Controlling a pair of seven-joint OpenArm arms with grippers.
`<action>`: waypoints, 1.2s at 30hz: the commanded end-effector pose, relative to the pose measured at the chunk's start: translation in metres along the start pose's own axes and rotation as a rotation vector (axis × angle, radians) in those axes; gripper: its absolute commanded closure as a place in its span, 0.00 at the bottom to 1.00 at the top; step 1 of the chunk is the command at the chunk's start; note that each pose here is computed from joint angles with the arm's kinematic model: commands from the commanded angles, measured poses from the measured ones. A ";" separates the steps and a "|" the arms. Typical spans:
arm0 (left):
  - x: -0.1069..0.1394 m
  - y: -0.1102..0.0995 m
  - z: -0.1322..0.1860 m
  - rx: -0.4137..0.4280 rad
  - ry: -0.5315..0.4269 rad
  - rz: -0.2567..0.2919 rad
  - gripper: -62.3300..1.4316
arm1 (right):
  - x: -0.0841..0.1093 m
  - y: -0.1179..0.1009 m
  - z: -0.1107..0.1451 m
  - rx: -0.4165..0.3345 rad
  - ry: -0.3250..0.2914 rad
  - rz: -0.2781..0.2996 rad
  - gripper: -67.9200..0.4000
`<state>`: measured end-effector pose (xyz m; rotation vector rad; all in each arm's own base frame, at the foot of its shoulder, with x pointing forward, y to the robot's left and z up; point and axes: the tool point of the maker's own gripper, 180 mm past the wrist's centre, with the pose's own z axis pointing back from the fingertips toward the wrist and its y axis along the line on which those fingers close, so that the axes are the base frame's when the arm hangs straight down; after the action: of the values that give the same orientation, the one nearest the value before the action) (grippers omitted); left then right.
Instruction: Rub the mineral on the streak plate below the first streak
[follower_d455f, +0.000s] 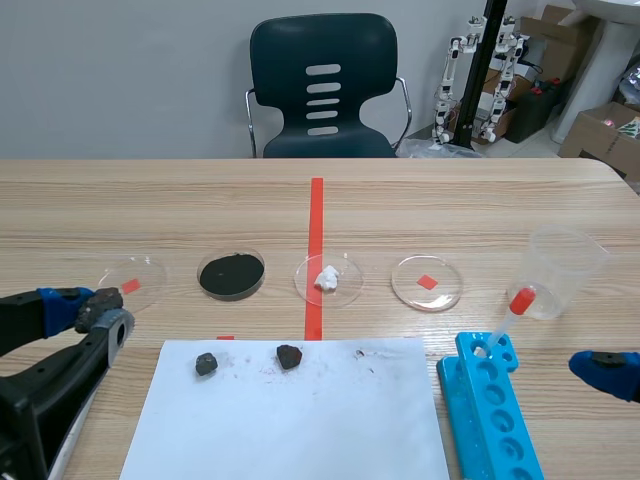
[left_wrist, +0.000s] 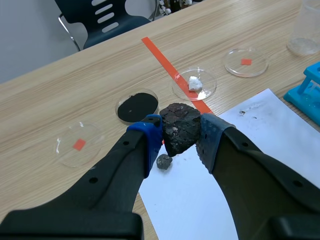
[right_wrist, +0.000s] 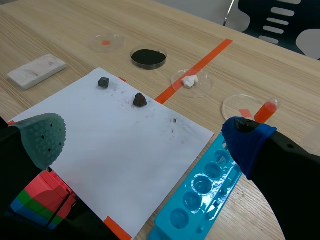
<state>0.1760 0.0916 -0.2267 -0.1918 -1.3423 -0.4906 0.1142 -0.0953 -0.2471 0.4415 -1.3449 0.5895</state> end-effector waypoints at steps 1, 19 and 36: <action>0.005 0.001 0.000 0.004 -0.022 0.006 0.77 | 0.007 -0.002 -0.001 -0.006 -0.030 -0.006 0.00; 0.001 0.000 0.000 0.003 0.000 0.006 0.77 | 0.007 -0.002 -0.001 -0.006 -0.030 -0.006 0.00; -0.001 0.000 0.000 0.003 0.011 0.006 0.77 | 0.007 -0.002 -0.001 -0.006 -0.030 -0.006 0.00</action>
<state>0.1750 0.0929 -0.2321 -0.1845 -1.3128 -0.4913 0.1143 -0.0953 -0.2471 0.4414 -1.3451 0.5892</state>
